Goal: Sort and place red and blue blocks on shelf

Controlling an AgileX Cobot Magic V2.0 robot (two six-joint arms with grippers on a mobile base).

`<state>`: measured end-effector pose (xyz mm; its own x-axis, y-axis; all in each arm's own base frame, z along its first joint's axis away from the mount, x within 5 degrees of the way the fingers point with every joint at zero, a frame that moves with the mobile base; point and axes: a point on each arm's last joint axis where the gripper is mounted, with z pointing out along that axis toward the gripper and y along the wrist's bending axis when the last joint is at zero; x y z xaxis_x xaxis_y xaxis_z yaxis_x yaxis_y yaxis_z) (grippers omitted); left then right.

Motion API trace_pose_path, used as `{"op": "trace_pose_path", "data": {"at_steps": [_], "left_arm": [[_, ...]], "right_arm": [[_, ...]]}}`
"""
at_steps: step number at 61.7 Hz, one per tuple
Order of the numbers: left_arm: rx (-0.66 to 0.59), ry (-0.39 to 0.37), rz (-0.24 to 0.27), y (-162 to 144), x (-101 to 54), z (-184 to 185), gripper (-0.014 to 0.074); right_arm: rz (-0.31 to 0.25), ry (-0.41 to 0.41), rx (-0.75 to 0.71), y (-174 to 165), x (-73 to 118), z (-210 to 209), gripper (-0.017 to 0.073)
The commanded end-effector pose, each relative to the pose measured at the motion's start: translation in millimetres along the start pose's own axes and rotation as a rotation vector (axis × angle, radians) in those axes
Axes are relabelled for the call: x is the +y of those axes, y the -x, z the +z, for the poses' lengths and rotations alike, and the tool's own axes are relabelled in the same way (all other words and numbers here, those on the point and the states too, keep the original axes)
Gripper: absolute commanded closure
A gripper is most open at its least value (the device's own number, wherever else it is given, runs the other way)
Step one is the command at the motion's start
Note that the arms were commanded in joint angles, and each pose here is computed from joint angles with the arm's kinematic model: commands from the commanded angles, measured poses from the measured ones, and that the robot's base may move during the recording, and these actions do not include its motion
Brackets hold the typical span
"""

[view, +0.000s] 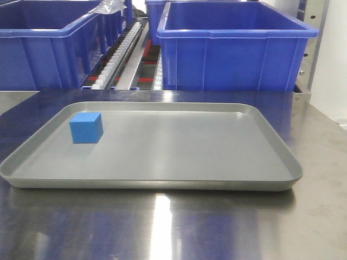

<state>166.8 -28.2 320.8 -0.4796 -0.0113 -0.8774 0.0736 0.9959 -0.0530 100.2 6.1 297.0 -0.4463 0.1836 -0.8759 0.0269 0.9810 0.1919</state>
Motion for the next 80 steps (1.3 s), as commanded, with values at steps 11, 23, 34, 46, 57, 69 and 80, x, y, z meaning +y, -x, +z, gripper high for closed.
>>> {"op": "trace_pose_path", "data": {"at_steps": [11,23,34,46,57,69,80], "left_arm": [[-0.071,-0.041,-0.044,15,-4.5,-6,0.0452],[-0.046,-0.036,-0.05,12,-4.1,-6,0.0384],[-0.031,-0.031,-0.05,11,-3.7,-6,0.0158],[0.008,-0.027,-0.065,8,-3.6,-4,0.0071],[0.078,-0.032,-0.1,3,-5.5,4,0.0071],[0.161,-0.048,-0.162,7,-10.9,18,0.0071],[0.235,-0.036,-0.172,27,-15.5,33,0.0071]], "right_arm": [[-0.006,0.005,-0.105,15,1.7,-5,0.051],[-0.006,0.005,-0.105,15,1.7,-5,0.051],[-0.006,0.005,-0.105,15,1.7,-5,0.051],[-0.006,0.005,-0.105,15,1.7,-5,0.051],[-0.006,0.005,-0.105,15,1.7,-5,0.051],[-0.006,0.005,-0.105,15,1.7,-5,0.051],[-0.006,0.005,-0.105,15,1.7,-5,0.051]]}}
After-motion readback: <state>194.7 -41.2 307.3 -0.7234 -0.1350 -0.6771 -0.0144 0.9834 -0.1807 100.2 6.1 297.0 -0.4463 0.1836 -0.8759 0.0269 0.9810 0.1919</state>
